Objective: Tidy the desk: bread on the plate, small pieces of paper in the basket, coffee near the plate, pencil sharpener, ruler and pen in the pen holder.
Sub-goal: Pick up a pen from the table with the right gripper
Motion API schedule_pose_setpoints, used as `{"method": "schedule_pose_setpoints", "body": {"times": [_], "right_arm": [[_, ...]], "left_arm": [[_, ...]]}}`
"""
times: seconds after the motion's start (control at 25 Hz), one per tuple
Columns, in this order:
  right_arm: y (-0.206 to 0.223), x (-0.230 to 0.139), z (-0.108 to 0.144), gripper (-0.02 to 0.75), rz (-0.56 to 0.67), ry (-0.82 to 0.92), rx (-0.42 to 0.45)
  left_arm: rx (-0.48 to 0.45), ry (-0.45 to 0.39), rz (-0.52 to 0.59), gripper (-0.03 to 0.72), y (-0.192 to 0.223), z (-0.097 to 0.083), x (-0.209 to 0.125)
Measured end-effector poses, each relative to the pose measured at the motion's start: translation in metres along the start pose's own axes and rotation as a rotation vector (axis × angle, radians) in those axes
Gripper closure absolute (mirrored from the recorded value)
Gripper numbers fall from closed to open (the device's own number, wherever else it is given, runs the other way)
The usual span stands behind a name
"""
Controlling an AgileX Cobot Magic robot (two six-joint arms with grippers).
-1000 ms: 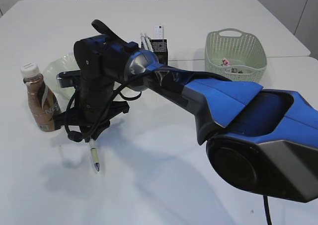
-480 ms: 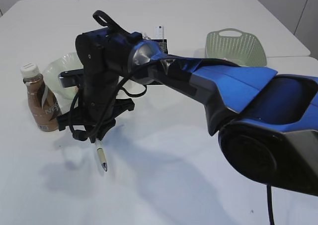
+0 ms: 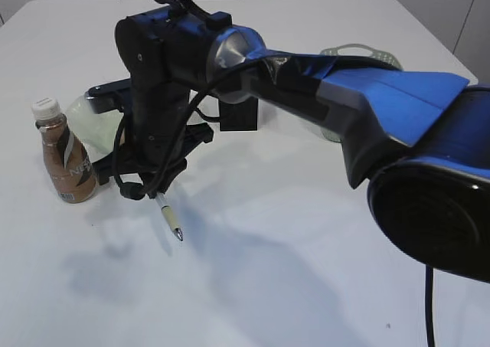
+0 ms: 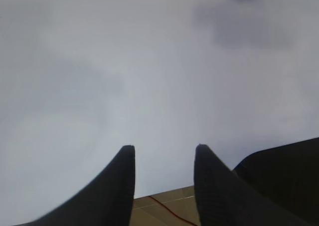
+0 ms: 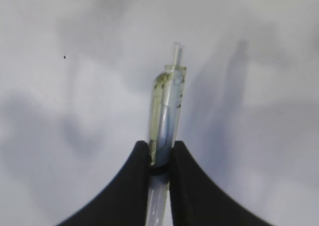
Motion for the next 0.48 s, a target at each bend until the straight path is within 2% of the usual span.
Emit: {"method": "schedule_pose_setpoints", "body": {"times": [0.24, 0.28, 0.48], "right_arm": [[-0.009, -0.005, -0.005, 0.640, 0.006, -0.041, -0.023], [-0.024, 0.000, -0.006, 0.643, -0.021, -0.062, -0.037], [-0.048, 0.006, -0.010, 0.646, -0.068, -0.099, -0.063]], "left_arm": [[0.000, 0.000, 0.000, 0.413, 0.000, 0.000, 0.000], [0.000, 0.002, 0.000, 0.413, 0.000, 0.000, 0.000], [0.000, 0.003, 0.003, 0.413, 0.001, 0.000, 0.000]]}}
Point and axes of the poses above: a point on each arm's last joint axis where the gripper is mounted, y pointing out along that axis toward the gripper, z along the wrist's bending axis when the last joint is at zero, x = y × z, the point moved 10 cm from there along y, pointing out along that axis toward the gripper, and after that the axes turned 1 degree about y, right-handed, at the moved point
